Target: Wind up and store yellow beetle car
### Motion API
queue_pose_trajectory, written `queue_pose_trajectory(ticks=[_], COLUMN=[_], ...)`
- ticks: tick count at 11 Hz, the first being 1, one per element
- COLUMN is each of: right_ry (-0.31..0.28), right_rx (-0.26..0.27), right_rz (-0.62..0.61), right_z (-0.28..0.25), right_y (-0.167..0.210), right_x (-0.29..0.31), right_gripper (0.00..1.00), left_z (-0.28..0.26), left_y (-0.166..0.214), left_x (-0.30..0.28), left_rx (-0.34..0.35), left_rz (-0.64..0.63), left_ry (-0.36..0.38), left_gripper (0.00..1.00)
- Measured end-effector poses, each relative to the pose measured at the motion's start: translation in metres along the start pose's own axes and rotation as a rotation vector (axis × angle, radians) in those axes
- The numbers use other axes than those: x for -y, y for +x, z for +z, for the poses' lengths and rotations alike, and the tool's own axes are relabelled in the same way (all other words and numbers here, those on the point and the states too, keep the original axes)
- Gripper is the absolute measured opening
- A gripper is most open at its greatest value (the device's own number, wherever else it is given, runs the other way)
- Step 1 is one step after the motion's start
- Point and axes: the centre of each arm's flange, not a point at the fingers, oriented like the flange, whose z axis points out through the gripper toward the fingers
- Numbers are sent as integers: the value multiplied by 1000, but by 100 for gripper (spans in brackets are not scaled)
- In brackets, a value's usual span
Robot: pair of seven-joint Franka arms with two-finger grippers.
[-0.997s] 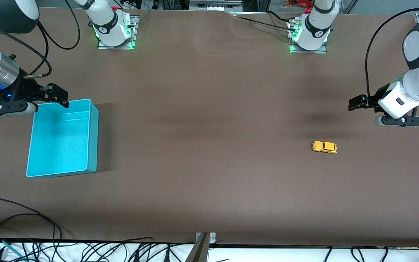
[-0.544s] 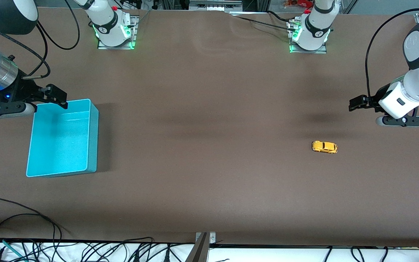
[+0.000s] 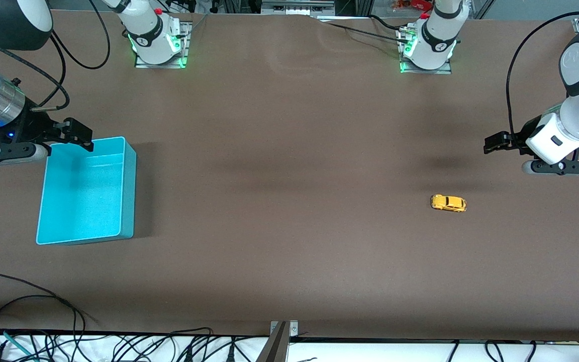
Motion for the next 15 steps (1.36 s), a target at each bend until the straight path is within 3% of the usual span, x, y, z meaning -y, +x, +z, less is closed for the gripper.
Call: queue_pose_trajectory(ticks=[15], right_ry=[0], right_rx=[0], right_rz=[0], right_z=[0], right_y=[0], right_x=[0], right_gripper=[100], left_z=[3], left_y=[-2], left_x=[5], left_rx=[15], left_rz=[-73], left_ry=[-1], left_gripper=[100])
